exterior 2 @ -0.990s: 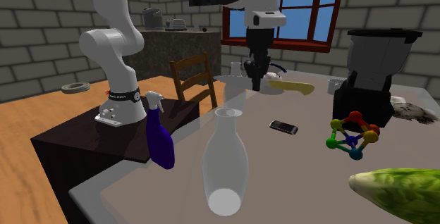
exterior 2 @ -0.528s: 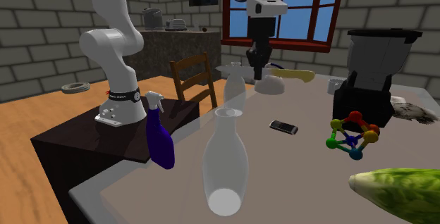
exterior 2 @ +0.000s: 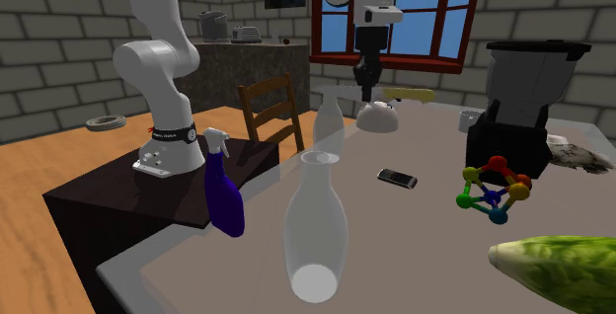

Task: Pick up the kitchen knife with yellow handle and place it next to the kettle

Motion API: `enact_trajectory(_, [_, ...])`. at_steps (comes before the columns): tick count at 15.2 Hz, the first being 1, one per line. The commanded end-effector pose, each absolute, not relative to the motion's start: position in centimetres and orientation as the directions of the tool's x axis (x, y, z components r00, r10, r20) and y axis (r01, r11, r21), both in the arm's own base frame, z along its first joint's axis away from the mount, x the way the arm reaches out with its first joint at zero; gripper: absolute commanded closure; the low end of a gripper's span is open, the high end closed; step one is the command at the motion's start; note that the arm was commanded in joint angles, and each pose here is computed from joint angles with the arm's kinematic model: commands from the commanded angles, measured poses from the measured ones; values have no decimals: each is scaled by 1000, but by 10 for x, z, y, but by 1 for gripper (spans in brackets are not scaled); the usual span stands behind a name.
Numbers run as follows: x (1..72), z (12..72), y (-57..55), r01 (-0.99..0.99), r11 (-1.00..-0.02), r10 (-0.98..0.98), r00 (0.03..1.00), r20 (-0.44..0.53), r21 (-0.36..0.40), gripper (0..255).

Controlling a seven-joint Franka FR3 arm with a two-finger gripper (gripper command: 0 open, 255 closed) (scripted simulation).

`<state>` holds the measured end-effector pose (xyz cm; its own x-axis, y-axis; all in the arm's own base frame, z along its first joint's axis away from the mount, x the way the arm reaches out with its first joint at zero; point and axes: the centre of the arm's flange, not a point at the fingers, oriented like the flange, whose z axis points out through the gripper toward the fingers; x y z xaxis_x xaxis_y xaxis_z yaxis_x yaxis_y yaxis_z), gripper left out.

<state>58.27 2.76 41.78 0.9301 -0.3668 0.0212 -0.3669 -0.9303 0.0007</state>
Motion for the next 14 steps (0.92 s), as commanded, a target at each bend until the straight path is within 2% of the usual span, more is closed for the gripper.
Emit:
enact_trajectory(1, [584, 418, 55, -368, -930, -368, 929, 21, 1, 255])
enact_trajectory(14, [597, 418, 226, -368, -930, -368, 929, 21, 1, 255])
